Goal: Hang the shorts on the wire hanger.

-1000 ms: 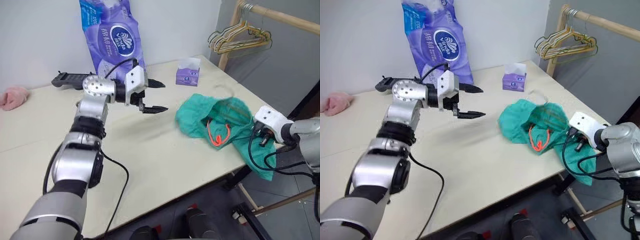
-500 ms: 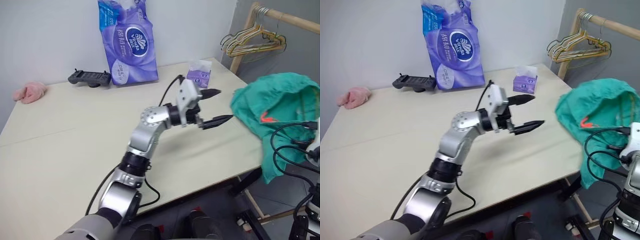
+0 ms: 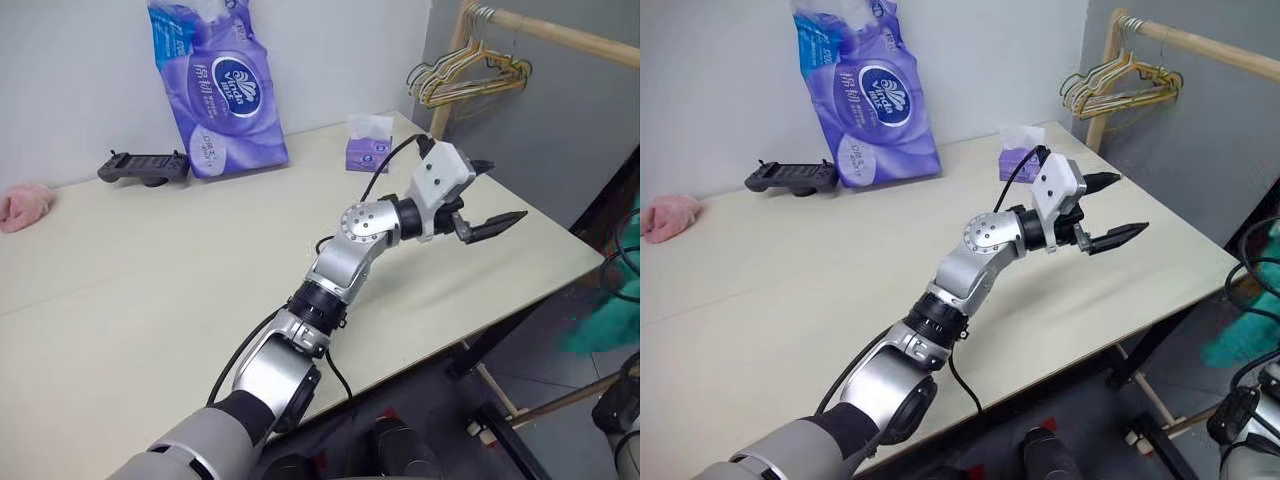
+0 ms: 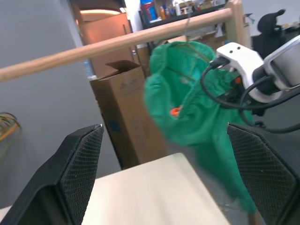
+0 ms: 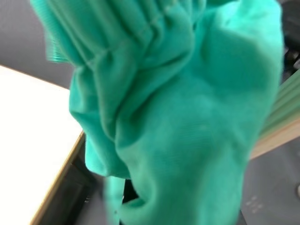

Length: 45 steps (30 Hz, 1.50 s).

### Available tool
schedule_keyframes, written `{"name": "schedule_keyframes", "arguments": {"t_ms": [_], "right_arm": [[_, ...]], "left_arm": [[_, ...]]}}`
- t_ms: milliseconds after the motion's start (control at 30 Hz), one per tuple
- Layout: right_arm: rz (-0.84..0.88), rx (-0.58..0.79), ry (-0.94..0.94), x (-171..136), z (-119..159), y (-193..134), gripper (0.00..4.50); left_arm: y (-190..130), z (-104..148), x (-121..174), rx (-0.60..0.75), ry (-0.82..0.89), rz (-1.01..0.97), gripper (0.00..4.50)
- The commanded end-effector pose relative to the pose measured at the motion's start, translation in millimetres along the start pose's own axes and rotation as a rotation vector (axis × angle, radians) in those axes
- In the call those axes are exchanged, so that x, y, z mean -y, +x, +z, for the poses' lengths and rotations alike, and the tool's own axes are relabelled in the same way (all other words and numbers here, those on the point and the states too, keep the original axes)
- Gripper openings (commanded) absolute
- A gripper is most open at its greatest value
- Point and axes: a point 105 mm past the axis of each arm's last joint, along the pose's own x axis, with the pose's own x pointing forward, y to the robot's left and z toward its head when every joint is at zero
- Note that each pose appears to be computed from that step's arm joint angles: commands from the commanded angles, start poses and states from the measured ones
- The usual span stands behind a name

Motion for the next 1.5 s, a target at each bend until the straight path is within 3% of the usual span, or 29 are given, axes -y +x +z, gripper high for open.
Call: {"name": "schedule_keyframes", "arguments": {"t_ms": [33, 233, 500, 700, 933, 1200, 1400, 1500], "right_arm": [[-0.011, 0.071, 0.073, 14, 29, 1, 0.0], [-0.015, -0.008, 0.194, 29, 26, 17, 0.0], [0.034, -0.113, 0.259, 14, 8, 22, 0.0], [-0.042, -0.066, 0.167, 22, 11, 17, 1.9], [-0.056, -0.027, 0.102, -3, 0, -13, 4.43], [0.014, 0.008, 0.112, -49, -23, -53, 4.49], [0.172, 0.024, 0.167, -120, -52, -93, 4.49], [0.213, 0.029, 0.202, -142, -48, -109, 4.49]], "left_arm": [[39, 38, 28, 0.134, 0.018, -0.068, 4.48], [43, 44, 29, 0.15, 0.036, -0.08, 4.48], [38, 39, 26, 0.136, 0.044, -0.079, 4.48], [38, 39, 24, 0.134, 0.047, -0.077, 4.5], [35, 38, 21, 0.131, 0.049, -0.067, 4.5], [19, 31, -3, 0.094, 0.06, 0.012, 4.5], [-32, -3, -46, -0.042, 0.054, 0.191, 4.5], [-67, -22, -55, -0.123, 0.049, 0.244, 4.5]]}}
